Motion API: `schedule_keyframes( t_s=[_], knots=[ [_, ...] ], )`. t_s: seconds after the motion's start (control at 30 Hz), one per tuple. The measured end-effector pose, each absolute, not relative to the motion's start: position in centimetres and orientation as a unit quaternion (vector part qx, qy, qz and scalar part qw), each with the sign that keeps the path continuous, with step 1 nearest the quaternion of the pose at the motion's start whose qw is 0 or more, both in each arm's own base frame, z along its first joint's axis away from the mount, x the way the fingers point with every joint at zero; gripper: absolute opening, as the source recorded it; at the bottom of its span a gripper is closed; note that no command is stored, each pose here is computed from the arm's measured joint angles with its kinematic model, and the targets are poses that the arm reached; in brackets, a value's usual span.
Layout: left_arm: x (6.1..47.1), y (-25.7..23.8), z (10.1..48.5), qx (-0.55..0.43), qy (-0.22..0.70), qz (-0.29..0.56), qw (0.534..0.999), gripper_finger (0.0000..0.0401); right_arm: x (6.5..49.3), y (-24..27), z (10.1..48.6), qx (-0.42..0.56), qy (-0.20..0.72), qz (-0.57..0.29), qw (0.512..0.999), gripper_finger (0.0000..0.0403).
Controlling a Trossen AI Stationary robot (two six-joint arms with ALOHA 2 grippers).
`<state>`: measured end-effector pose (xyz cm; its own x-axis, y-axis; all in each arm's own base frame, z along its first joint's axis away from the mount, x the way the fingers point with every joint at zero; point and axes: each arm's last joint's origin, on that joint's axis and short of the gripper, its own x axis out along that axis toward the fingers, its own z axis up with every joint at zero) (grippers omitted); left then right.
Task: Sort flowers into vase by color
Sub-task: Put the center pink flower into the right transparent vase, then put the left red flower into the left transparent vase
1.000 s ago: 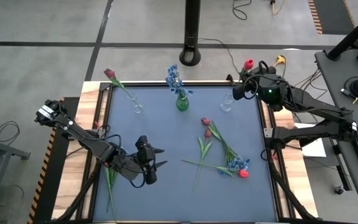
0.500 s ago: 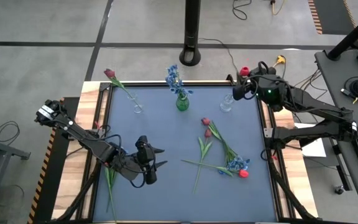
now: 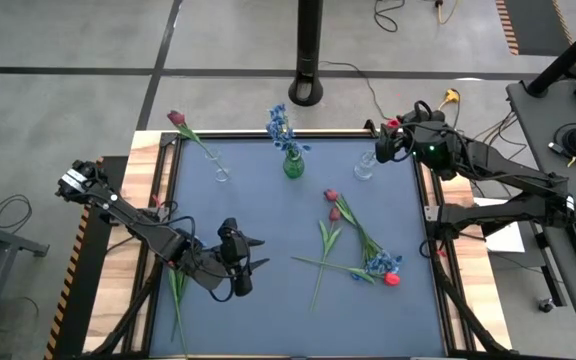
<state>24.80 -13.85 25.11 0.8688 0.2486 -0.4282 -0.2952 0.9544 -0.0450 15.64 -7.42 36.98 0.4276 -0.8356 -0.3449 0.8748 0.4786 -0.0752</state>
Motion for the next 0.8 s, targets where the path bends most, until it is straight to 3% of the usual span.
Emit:
schedule_keyframes(
  t_s=[0.47, 0.8],
  knots=[
    [25.0, -14.3, 24.4, -0.166, 0.233, 0.126, 0.95, 0.0191, 14.4, -6.8, 41.5, 0.075, 0.111, -0.466, 0.874, 0.0251],
    [24.4, -15.4, 21.1, -0.233, 0.379, 0.094, 0.891, 0.0189, 13.9, -5.5, 44.5, 0.128, 0.075, -0.292, 0.945, 0.0241]
  ],
)
